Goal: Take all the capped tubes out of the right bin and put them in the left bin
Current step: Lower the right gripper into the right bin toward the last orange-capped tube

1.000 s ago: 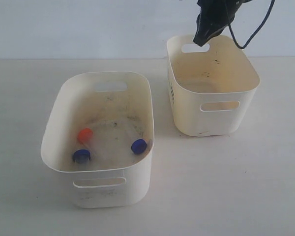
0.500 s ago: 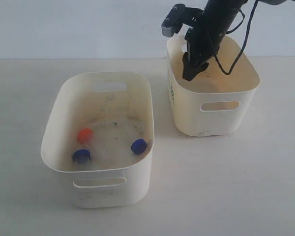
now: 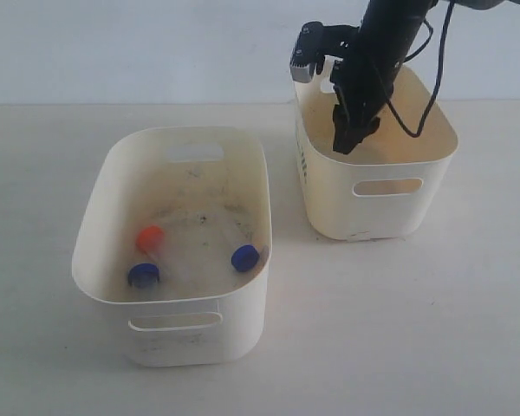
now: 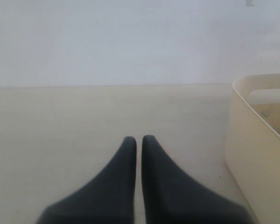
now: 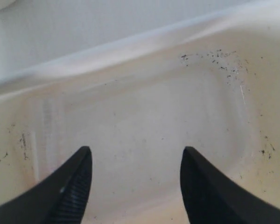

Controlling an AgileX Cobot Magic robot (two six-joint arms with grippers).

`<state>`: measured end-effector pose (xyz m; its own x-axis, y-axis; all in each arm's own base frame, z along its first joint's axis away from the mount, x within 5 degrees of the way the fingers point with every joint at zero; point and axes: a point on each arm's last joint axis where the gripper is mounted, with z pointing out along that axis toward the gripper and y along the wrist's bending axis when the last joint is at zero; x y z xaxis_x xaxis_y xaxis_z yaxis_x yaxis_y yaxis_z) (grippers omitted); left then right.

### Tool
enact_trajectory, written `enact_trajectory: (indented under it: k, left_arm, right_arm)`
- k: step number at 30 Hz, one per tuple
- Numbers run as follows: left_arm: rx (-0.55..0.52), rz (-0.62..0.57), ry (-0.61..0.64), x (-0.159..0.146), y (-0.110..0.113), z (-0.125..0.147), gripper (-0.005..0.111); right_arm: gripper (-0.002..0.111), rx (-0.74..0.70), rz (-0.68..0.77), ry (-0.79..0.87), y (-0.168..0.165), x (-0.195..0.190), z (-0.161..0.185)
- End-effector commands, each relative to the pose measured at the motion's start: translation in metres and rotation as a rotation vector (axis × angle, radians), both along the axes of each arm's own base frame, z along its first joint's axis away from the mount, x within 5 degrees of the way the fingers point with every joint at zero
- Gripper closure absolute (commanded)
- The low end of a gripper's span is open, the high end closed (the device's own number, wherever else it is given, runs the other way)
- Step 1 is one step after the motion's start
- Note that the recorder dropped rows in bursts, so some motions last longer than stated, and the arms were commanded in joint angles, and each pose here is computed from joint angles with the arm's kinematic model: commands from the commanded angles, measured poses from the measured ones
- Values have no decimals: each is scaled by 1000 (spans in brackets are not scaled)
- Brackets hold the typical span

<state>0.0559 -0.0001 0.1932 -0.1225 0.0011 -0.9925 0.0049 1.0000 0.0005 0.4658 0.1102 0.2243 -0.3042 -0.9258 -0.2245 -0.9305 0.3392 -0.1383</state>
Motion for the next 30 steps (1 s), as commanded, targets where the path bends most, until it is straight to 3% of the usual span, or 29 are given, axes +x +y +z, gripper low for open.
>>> enact_trajectory:
  k: [1,4,20,30]
  left_arm:
    - [-16,1,-8,0,0,2,102]
    - [-16,1,-8,0,0,2,102]
    - [-16,1,-8,0,0,2,102]
    - [-16,1,-8,0,0,2,102]
  right_arm:
    - [44,13,9,15,1,0,-4]
    - [38,17,20,22,2,1,-7]
    - [38,-33,-6,104,-10,-3,-36]
    - [47,-16,-49,82,-30,-1,-24]
